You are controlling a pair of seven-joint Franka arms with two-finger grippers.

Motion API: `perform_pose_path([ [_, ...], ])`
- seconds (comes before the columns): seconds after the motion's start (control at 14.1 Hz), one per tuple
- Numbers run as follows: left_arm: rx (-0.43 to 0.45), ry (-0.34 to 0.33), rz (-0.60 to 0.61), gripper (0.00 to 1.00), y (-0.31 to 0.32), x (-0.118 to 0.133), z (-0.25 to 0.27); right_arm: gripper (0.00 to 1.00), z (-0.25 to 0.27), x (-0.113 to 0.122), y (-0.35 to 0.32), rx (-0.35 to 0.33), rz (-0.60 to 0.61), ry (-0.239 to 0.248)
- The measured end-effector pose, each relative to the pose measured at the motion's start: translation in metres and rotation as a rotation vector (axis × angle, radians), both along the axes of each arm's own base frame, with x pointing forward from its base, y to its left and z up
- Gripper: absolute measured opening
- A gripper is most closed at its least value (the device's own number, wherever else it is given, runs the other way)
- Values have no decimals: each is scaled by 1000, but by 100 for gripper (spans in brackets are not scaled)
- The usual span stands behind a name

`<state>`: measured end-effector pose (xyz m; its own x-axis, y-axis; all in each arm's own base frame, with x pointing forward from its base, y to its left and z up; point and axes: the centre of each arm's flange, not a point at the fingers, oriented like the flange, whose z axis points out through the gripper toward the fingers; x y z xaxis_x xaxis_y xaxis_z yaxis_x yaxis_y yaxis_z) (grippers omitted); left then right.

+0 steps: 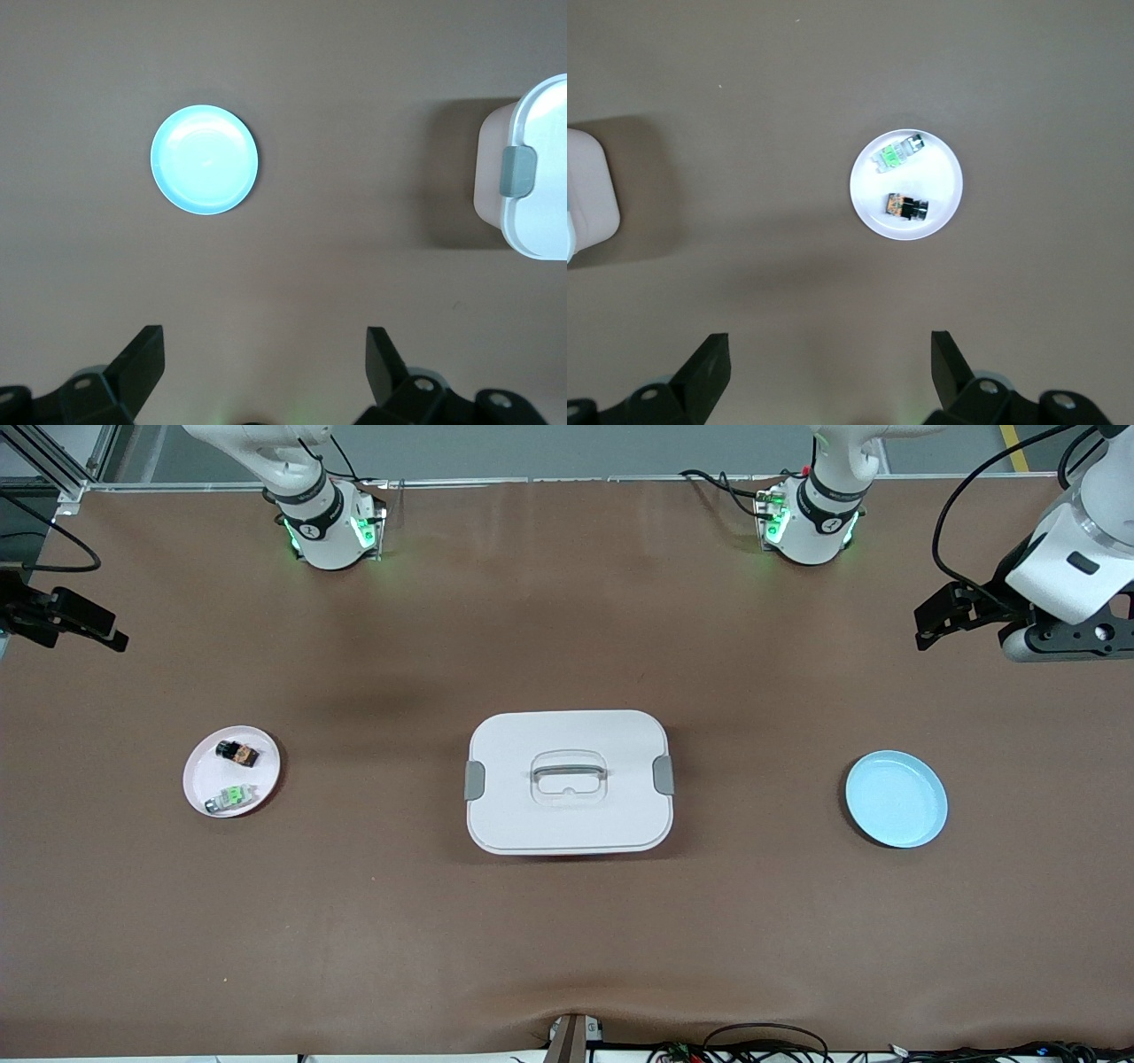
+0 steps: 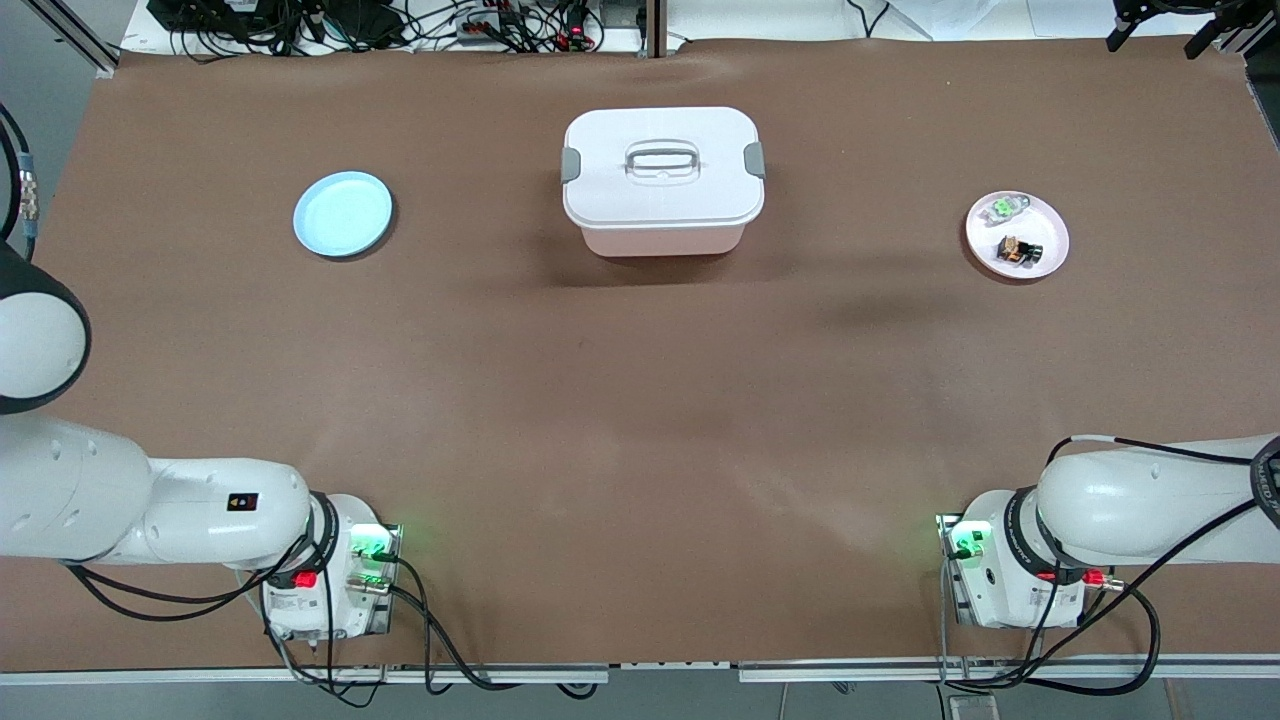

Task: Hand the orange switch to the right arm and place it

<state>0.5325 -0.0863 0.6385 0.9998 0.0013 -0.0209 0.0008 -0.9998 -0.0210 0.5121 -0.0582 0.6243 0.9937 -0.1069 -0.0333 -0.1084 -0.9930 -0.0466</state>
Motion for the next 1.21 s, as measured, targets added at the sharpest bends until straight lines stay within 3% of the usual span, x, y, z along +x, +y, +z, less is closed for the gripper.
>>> perform_pose_path([
  [0.57,-9,5,0,100,-1,-5,5,100,5,-14,3,-25,11,54],
  [1.21,-12,3,-56,100,14,-4,7,100,6,-16,3,-28,12,63],
])
